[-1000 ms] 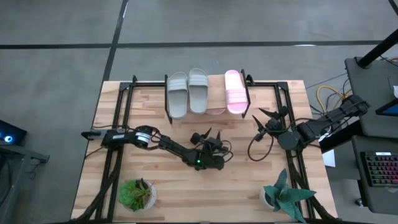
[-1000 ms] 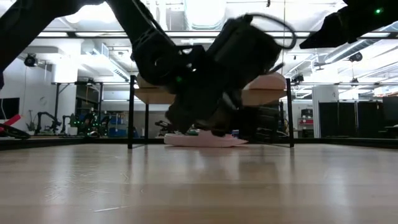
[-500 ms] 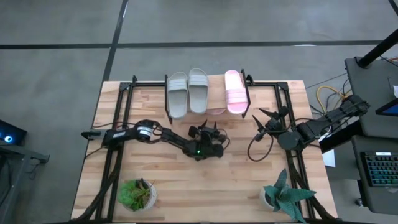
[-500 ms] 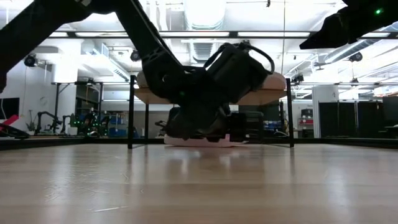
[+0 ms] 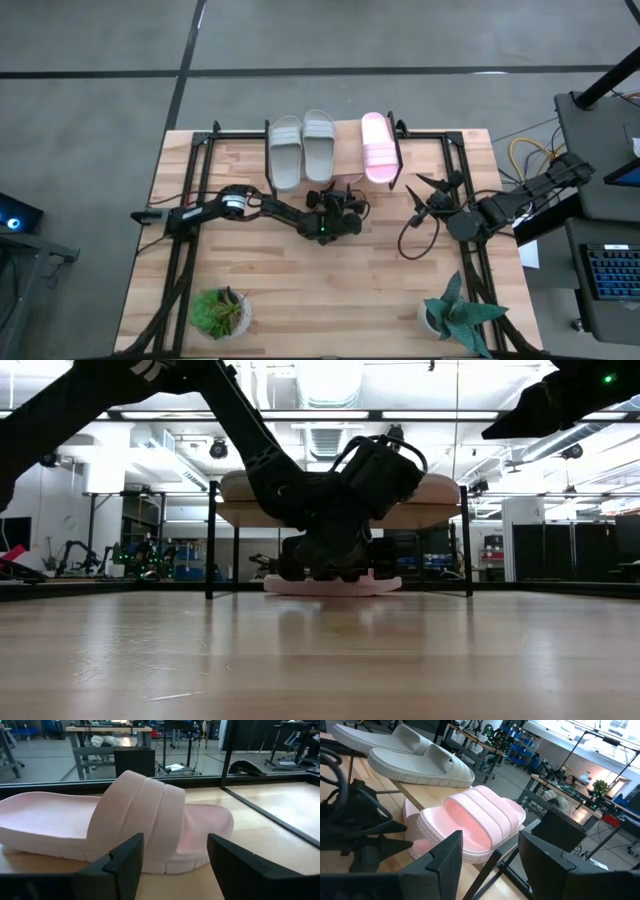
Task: Pick and place slides into the shelf
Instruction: Put the pink slipper on the shelf
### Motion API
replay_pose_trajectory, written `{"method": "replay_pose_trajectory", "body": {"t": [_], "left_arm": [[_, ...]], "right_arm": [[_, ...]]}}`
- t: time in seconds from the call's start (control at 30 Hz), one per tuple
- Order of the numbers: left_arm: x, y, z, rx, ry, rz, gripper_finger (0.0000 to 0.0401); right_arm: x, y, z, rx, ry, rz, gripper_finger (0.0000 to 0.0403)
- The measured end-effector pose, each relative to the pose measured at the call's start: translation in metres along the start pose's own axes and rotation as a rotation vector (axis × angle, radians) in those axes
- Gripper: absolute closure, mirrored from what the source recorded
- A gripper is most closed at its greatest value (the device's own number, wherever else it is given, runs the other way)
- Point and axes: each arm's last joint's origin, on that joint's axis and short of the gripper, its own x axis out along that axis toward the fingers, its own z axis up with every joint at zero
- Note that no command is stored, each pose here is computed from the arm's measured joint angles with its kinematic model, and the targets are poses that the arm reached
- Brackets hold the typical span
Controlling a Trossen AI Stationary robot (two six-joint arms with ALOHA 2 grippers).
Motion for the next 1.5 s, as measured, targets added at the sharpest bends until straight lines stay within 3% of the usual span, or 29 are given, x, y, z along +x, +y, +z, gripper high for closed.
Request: {"method": "replay_pose_trajectory", "body": {"t": [0.7, 0.83, 1.07, 1.5], "left_arm": [[0.03, 0.004, 0.007, -0.04, 0.034, -0.006, 0.0204], [0.031, 0.005, 0.007, -0.04, 0.041, -0.013, 0.0247], [0.031, 0.007, 0.003, -0.026, 0.06, -0.029, 0.0387], [0.016, 0.012, -0.012, 0.086, 0.124, -0.073, 0.04]], "right_arm": [[0.0, 0.0, 0.0, 0.0, 0.0, 0.0, 0.022], [0.0, 0.0, 0.0, 0.0, 0.0, 0.0, 0.022], [0.0, 0.0, 0.0, -0.001, 0.0, 0.0, 0.022], [0.0, 0.001, -0.003, -0.027, 0.003, 0.001, 0.022]]}}
